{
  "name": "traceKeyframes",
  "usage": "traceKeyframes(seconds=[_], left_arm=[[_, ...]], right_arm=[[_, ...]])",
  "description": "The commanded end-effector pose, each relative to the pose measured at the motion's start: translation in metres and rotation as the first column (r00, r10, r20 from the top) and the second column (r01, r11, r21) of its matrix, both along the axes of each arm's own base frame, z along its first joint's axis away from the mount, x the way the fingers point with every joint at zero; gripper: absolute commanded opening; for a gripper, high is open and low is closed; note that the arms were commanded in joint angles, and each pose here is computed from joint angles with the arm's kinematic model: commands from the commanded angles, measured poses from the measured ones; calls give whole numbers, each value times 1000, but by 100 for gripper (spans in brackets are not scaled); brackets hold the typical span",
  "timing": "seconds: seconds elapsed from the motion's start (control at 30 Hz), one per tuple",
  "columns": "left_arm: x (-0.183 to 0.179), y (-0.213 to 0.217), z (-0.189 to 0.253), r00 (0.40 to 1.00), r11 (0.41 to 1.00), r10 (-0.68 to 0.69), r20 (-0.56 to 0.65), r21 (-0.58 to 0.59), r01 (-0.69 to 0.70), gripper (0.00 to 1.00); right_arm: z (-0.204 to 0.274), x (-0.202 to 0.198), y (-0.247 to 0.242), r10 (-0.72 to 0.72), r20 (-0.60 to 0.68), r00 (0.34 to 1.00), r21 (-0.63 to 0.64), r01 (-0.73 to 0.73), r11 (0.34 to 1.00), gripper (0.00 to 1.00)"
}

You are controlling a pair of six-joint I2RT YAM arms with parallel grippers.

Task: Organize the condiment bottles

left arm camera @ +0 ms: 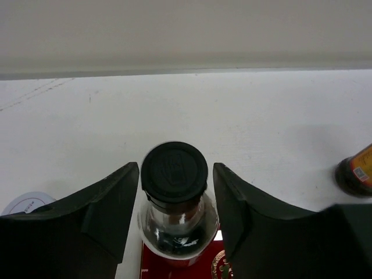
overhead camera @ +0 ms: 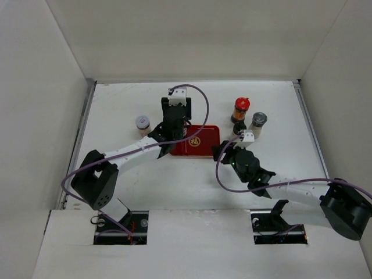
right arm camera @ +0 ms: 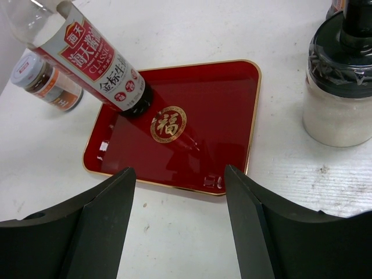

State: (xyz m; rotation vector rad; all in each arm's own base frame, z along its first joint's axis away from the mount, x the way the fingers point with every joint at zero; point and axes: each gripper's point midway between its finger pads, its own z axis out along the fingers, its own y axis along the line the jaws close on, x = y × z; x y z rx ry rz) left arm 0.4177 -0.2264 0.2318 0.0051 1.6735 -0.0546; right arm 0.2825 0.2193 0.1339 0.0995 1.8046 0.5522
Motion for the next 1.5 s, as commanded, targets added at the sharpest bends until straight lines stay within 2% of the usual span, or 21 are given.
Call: traceKeyframes(seconds=[0.0,0.13,0.23,0.4,0.53,0.63,0.73,1.13,1.4,1.47], left_arm=[[-6,10,55,989,991,44,142,-129,-26,59],[-18,19,63,986,989,54,159,-147,-31,81],[-35,36,77,979,982,85,187,-180,-51,85],[-65,91,78,961,961,206,184,-222,-164,80],[-73,121,37,962,945,263,75,-223,-241,79],[-60,131,-9,965,943,257,-53,-204,-263,79],[-44,141,-34,954,940,270,-131,-176,-291,82],[12,157,-80,917,923,344,-202,-105,-369,81],[27,163,-93,912,916,361,-197,-109,-386,71],[28,162,-94,913,918,357,-197,-110,-382,65]], right_arm=[[20,5,1,-8,53,999,55,5,998,69],[20,6,-1,-13,53,999,59,10,998,69],[21,6,-3,-19,56,998,57,15,998,69],[22,7,-3,-20,59,998,60,17,998,69],[17,8,0,-14,45,999,53,12,999,70],[16,9,0,-15,44,999,46,13,999,71],[15,8,2,-8,41,999,49,6,999,71],[15,7,4,3,38,999,53,-5,999,72],[15,7,5,9,37,999,47,-10,999,72],[15,7,5,7,38,999,49,-9,999,72]])
